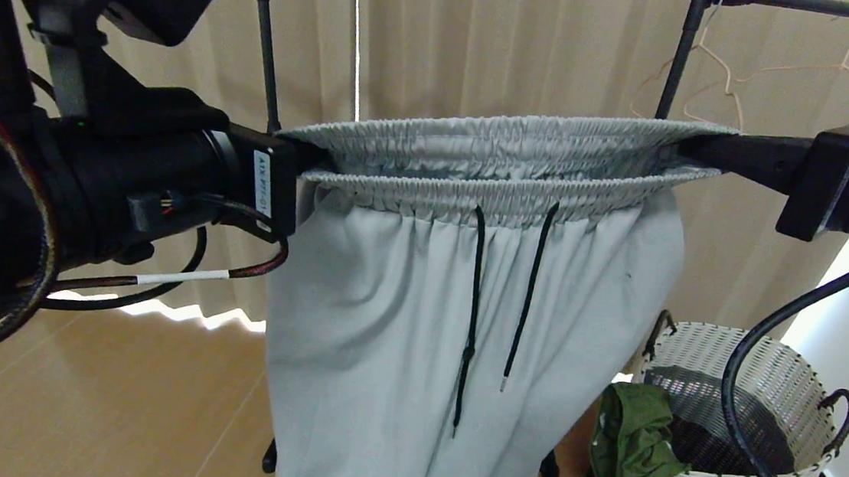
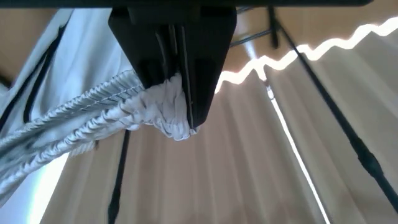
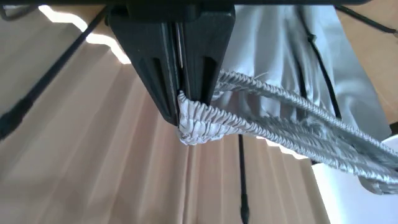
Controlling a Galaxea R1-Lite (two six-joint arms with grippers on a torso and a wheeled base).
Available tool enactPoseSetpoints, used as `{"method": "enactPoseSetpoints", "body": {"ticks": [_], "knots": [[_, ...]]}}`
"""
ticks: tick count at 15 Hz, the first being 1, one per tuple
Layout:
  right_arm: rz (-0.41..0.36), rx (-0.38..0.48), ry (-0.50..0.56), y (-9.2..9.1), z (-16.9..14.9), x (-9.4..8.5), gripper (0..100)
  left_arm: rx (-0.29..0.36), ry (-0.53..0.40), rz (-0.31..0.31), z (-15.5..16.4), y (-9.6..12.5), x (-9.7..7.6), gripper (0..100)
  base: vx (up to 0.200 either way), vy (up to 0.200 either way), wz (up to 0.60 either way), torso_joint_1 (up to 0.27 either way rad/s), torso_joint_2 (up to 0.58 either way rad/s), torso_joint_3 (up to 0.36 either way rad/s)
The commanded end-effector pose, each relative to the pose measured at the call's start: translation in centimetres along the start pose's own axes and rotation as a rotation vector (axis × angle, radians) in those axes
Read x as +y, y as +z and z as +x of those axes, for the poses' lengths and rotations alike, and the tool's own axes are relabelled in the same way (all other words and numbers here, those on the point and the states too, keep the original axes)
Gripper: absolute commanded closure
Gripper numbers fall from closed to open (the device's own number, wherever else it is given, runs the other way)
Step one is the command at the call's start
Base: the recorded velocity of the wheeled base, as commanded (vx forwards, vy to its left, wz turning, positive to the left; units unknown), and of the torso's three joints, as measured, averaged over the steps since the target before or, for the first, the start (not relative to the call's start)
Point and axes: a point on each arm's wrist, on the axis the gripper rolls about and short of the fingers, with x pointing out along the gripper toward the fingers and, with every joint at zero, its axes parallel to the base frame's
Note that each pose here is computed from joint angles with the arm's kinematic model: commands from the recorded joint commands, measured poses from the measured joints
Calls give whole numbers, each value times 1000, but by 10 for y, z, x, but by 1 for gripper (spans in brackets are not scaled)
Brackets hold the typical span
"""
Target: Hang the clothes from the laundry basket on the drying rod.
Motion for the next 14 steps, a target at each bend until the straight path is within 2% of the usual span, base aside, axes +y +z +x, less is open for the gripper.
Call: {"method": "enactPoseSetpoints", "body": {"ticks": [1, 4, 6, 8, 12, 14], "knots": [[1, 4, -27, -13, 0, -3, 100, 39, 16, 32, 11, -9, 1, 100, 0, 0, 0, 0, 0, 0], [2, -22, -65, -15, 1, -10, 100, 40, 9, 41, 11, -9, 2, 100, 0, 0, 0, 0, 0, 0], [7, -31, -115, -14, 1, -21, 100, 4, -41, 25, 19, -4, -1, 100, 0, 0, 0, 0, 0, 0], [7, -36, -125, -13, 0, -23, 100, -29, -26, 12, 33, -4, -4, 100, 0, 0, 0, 0, 0, 0], [6, -56, -123, -8, -12, -21, 100, -8, -8, 16, 41, -9, -6, 100, 0, 0, 0, 0, 0, 0], [6, -70, -123, -6, -28, -19, 100, -6, -4, -27, 51, -8, -7, 100, 0, 0, 0, 0, 0, 0]]}}
